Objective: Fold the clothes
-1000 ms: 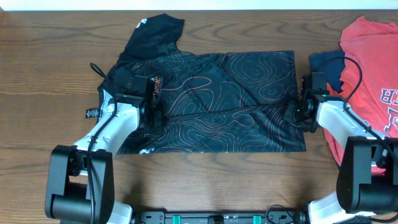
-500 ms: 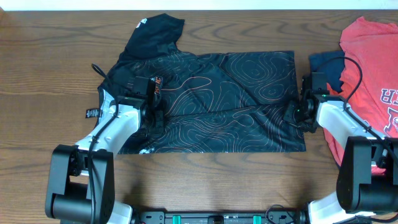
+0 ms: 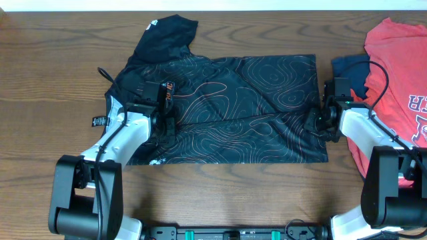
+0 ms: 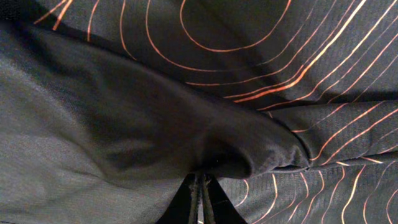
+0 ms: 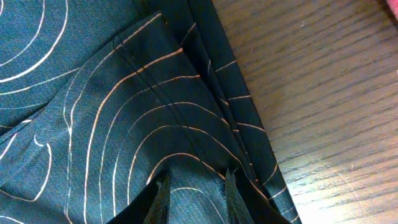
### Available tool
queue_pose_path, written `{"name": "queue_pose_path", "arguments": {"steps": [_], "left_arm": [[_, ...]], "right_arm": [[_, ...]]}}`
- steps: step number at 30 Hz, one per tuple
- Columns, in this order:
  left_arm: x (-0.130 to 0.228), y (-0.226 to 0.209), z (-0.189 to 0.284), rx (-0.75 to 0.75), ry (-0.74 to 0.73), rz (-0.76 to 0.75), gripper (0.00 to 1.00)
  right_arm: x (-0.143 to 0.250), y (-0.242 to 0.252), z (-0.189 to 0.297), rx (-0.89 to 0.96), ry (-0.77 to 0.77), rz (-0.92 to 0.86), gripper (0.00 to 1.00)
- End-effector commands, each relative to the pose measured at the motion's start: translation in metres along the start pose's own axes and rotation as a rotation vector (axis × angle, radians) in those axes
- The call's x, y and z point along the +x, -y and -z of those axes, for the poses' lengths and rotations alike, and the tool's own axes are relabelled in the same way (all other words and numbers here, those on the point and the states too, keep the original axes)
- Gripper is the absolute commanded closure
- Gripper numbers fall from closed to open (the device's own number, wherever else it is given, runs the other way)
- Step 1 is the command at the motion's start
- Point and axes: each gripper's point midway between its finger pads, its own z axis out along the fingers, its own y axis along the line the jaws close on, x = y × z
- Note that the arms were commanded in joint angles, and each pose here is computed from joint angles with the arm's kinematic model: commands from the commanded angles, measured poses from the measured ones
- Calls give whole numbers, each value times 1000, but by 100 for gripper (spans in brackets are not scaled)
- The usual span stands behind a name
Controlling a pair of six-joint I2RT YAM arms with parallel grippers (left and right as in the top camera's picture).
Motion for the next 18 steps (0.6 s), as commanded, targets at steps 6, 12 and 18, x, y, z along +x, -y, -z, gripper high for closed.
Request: {"name": "queue_pose_path", "arguments": {"steps": [6, 12, 18], "left_arm": [[-19, 4, 5, 5, 64, -3, 94], [-68, 17, 27, 42, 220, -5, 94], [-77, 15, 28, 27, 258, -2, 84]], "right_arm": [[47, 18, -26, 58, -158, 4, 71], [47, 17, -26, 58, -158, 5, 71], [47, 18, -26, 58, -159, 5, 71]]}}
